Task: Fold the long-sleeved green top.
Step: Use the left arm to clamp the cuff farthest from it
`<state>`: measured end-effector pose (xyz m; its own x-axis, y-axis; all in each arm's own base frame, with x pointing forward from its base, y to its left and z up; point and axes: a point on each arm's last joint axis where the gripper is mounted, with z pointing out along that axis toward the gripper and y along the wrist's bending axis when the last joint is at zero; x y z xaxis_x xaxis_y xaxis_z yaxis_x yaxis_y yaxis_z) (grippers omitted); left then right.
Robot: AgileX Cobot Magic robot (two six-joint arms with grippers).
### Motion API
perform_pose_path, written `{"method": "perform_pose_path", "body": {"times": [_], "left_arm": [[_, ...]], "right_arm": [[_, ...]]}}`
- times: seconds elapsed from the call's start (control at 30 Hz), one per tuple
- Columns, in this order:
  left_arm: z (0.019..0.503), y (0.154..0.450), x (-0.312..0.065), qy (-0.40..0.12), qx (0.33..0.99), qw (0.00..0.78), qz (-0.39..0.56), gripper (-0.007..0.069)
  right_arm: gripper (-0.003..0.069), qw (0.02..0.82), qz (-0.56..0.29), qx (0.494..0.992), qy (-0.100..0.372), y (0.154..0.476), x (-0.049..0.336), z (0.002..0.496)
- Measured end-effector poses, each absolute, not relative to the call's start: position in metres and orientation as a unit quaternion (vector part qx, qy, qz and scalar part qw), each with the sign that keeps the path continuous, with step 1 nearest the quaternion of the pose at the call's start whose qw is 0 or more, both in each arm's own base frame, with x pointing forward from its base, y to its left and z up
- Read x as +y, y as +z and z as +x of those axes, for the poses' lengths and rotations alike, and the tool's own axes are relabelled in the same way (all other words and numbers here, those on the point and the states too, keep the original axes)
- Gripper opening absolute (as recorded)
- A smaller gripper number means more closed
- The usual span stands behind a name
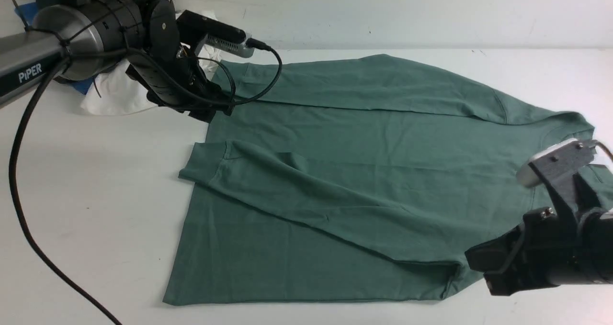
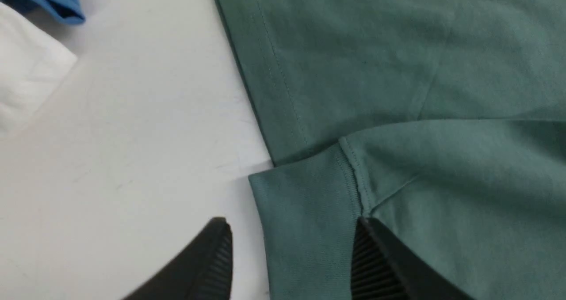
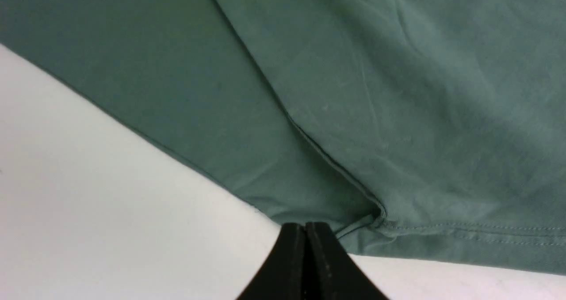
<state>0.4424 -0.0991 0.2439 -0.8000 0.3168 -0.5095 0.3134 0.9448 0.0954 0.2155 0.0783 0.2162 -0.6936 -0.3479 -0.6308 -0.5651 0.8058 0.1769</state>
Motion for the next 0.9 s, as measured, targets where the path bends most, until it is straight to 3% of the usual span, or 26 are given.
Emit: {"method": "perform_pose_path", "body": {"times": [0.13,0.3,0.43,0.53,0.7,0.9], "left_arm": [[0.456,0.238,-0.1,-0.02,0.952,0.272,0.137,0.0248],[0.488,0.241,-0.092,-0.057,0.957,0.253,0.127,0.0244],[0.522,0.239,-0.087,-0.072,0.95,0.276,0.127,0.0314],[0.545,0.23,-0.084,-0.079,0.942,0.306,0.117,0.041],[0.566,0.199,-0.078,-0.1,0.934,0.329,0.099,0.0554],[0.586,0.146,-0.069,-0.12,0.927,0.354,0.034,0.058]], "right_arm": [[-0.001,0.259,-0.24,0.916,0.188,0.198,0.08,0.222],[-0.001,0.245,-0.252,0.917,0.19,0.191,0.089,0.228],[-0.001,0.252,-0.269,0.911,0.184,0.189,0.107,0.25],[-0.001,0.247,-0.272,0.911,0.188,0.185,0.123,0.268],[-0.001,0.251,-0.276,0.91,0.179,0.177,0.139,0.283],[-0.001,0.277,-0.318,0.898,0.126,0.158,0.152,0.294]]}}
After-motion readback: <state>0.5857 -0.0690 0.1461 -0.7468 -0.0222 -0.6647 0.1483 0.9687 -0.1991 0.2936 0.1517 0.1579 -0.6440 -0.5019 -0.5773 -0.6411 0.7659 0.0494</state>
